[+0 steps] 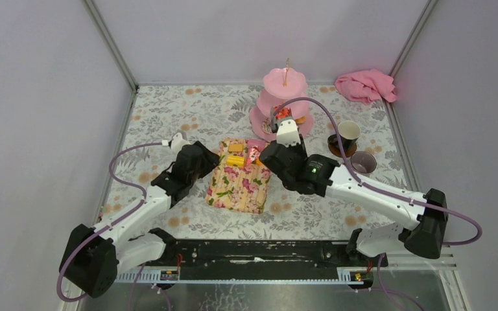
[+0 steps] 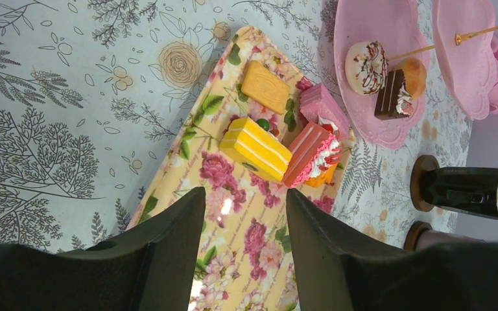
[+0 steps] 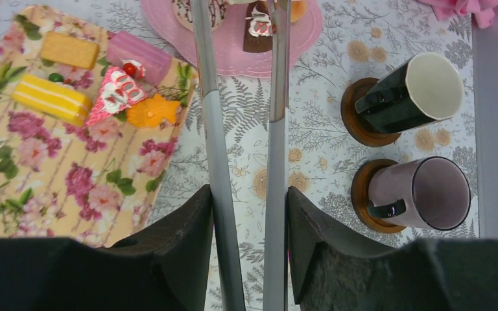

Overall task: Serve the afternoon tea
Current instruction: Place the desert on the desert table.

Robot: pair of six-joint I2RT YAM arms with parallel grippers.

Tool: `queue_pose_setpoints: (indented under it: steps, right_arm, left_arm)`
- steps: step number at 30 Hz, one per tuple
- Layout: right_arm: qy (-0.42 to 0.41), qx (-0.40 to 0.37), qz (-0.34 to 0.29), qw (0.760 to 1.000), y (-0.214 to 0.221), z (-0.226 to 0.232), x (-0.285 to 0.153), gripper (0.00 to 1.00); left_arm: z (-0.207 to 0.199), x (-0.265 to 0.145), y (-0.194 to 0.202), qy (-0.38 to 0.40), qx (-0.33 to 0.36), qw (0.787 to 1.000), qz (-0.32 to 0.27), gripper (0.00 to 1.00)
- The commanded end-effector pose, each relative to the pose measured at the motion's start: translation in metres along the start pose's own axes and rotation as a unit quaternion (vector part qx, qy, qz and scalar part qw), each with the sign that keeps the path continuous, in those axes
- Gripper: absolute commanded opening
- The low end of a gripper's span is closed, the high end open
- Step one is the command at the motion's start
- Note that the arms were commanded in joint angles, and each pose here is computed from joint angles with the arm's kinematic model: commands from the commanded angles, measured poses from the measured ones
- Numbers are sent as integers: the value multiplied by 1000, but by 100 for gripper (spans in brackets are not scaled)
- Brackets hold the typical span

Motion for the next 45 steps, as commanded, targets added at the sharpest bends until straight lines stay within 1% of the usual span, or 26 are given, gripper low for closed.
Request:
queue_pose_setpoints:
  steps: [1,18,32,37,45]
  right_arm:
    - [-4,40,-22,999,-28,-5,13,0]
    - [-14,50,10,999,-50,0,77,0]
    - [-24,50,7,998,-72,12,107,0]
    - [-22,42,16,999,-69,19,123,0]
    - [-13,40,8,999,-73,19,142,0]
  left_arm:
    - [-4,0,-4,21,1,1000,-12,56]
    - [-3,5,-1,21,10,1000,-8,56]
    - [-2,8,0,20,16,1000,-8,57]
    - [-3,7,-1,21,16,1000,-11,56]
    - [-2,7,-2,24,16,999,-15,56]
Point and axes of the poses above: each gripper's point midway between its finger pads, its own x axis out along the fingers, its own z axis along the line the jaws close on, y = z × x, the point moved 8 cm from there along -x, back along the fingers, and after that the axes turned 4 degrees about -x, right-handed, at the moved point
